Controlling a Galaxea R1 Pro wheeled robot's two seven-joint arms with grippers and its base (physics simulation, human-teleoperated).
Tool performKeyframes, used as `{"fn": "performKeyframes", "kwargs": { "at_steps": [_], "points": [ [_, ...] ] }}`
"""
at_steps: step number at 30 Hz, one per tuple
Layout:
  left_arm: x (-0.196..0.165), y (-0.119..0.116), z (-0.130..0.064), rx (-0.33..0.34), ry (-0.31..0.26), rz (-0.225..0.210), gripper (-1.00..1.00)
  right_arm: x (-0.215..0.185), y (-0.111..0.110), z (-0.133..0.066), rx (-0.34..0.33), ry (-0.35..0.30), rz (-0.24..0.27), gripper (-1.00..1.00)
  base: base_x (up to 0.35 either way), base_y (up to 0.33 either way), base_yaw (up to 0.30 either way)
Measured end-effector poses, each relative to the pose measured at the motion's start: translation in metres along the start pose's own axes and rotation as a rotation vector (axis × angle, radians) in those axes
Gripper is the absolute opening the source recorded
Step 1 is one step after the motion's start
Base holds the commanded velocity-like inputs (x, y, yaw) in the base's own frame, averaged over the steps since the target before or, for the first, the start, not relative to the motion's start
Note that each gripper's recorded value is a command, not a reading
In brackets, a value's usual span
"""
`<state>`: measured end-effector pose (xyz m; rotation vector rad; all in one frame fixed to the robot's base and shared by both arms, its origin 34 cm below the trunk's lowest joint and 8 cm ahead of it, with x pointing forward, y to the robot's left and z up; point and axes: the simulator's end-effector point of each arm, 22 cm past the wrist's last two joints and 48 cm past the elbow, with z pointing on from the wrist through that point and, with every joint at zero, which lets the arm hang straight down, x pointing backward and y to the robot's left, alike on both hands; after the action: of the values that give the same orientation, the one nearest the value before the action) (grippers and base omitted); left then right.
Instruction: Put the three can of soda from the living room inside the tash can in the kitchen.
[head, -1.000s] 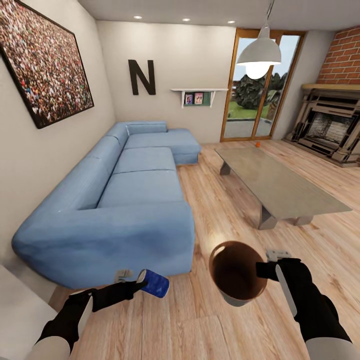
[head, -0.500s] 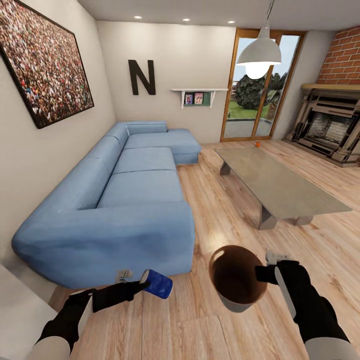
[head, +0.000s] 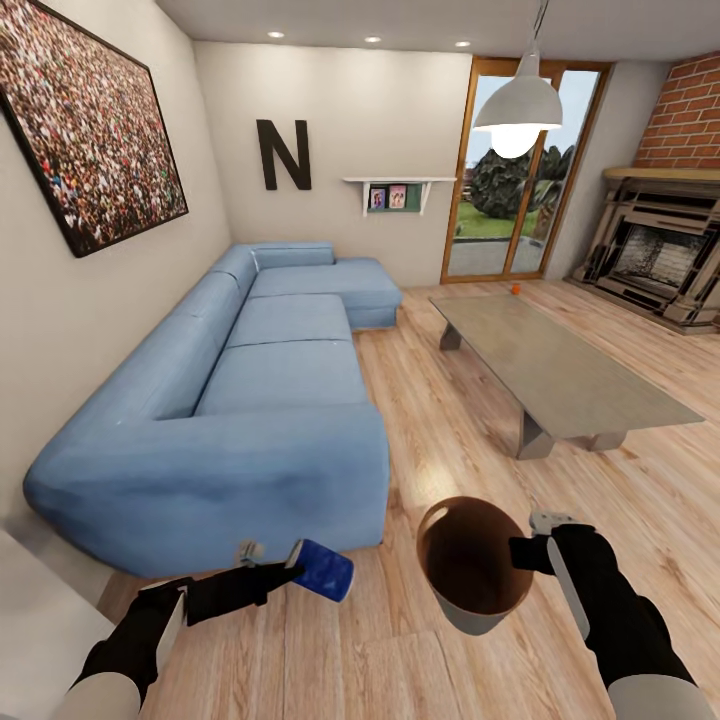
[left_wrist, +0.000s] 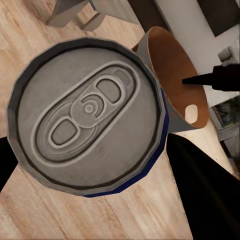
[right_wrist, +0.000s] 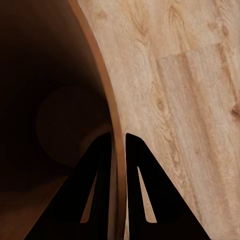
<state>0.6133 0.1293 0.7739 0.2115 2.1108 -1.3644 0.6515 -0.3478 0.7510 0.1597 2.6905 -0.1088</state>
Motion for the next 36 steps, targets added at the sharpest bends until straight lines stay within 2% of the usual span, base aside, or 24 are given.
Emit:
{"fn": "performKeyframes", "kwargs": {
  "at_steps": [3, 13, 23, 27, 28, 29, 32, 36],
  "points": [
    [0.000, -0.006, 0.000, 0.028, 0.000, -0.001, -1.00, 0.005, 0.000, 0.003, -0.002, 0.013, 0.001, -1.00, 0.000, 0.000, 0.000],
    [0.000, -0.010, 0.001, 0.045, -0.002, -0.003, -1.00, 0.018, 0.003, 0.020, -0.004, 0.016, -0.005, -1.00, 0.000, 0.000, 0.000],
    [0.001, -0.020, 0.011, 0.071, -0.007, -0.010, -1.00, 0.035, 0.008, 0.032, -0.011, 0.043, -0.008, -1.00, 0.000, 0.000, 0.000],
    [0.001, -0.030, 0.011, 0.114, -0.007, -0.009, -1.00, 0.036, 0.009, 0.034, -0.012, 0.043, -0.008, -1.00, 0.000, 0.000, 0.000],
    [0.001, -0.033, 0.011, 0.128, -0.005, -0.017, -1.00, 0.037, 0.009, 0.034, -0.012, 0.043, -0.009, -1.00, 0.000, 0.000, 0.000],
    [0.002, -0.037, 0.010, 0.143, 0.007, -0.063, -1.00, 0.037, 0.009, 0.034, -0.013, 0.043, -0.009, -1.00, 0.000, 0.000, 0.000],
    [0.001, -0.040, 0.010, 0.152, 0.018, -0.111, -1.00, 0.037, 0.010, 0.035, -0.015, 0.043, -0.008, -1.00, 0.000, 0.000, 0.000],
    [-0.006, -0.042, 0.007, 0.153, 0.014, -0.116, -1.00, 0.038, 0.014, 0.035, -0.021, 0.044, -0.007, -1.00, 0.000, 0.000, 0.000]
  ]
}}
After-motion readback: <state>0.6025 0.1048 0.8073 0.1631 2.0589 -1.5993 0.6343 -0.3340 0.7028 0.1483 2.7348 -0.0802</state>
